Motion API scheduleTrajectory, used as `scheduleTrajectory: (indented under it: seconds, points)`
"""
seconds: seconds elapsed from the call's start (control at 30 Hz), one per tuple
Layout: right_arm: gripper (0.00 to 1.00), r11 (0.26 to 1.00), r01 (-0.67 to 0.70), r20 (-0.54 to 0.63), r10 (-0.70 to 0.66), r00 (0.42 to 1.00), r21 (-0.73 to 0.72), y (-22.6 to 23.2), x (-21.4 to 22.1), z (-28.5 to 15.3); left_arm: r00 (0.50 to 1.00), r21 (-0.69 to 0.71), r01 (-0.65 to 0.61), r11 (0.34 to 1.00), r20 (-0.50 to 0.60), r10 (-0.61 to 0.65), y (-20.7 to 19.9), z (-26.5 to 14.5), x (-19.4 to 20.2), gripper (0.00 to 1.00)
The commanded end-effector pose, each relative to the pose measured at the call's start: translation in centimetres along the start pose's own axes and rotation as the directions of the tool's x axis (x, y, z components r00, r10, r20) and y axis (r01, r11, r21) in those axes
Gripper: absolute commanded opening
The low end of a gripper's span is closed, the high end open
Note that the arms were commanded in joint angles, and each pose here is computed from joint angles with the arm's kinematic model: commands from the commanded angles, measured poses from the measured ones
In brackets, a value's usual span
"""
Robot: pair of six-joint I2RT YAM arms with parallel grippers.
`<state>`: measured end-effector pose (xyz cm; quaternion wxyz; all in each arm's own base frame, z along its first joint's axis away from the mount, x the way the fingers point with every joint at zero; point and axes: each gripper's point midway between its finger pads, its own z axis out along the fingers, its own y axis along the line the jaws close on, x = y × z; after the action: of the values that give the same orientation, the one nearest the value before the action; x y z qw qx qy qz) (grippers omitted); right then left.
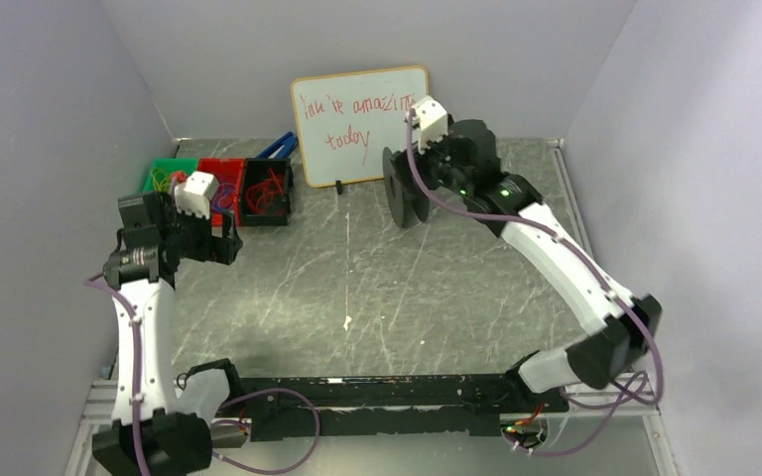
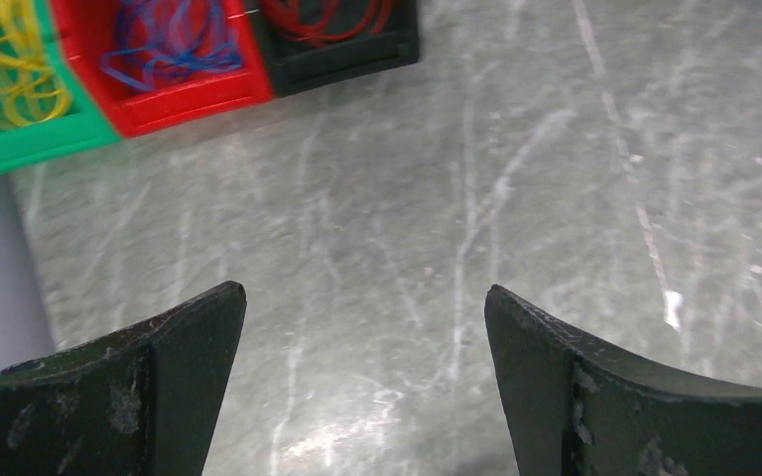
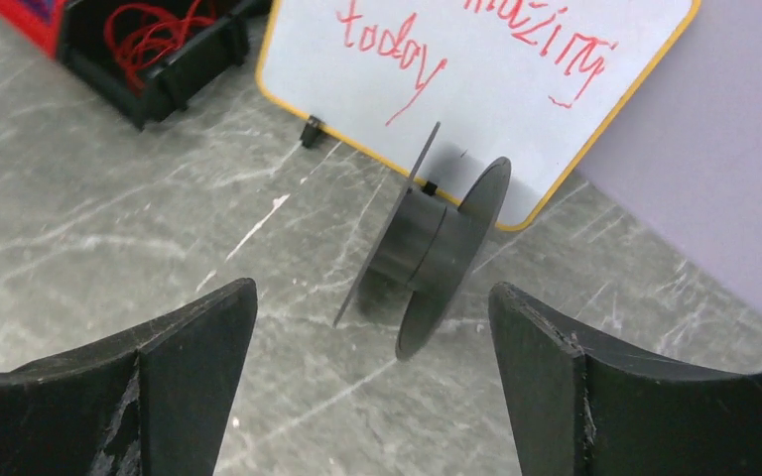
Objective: Wrap the cables
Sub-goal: Place the cable reel at the center of the board, then pick up the cable from the storage box.
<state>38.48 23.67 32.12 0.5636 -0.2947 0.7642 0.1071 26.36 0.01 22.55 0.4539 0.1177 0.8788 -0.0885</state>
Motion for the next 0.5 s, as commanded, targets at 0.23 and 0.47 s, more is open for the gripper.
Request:
scheduleTrajectory:
  seconds: [0.23,0.47]
  points:
    - [0.97,0.940,0.205,0.017,-0.208,0.978,-0.273,3.3,6.9,-10.7,1.000,-0.271,0.009,0.962,-0.011,-0.013,7.9,2.2,-4.6,0.96]
    - [0.97,0.971,0.129,0.032,-0.125,0.992,-0.200,1.2,9.5,-12.0,0.995,-0.397,0.020,0.918,-0.086,-0.059,13.0,4.6,-6.7,0.96]
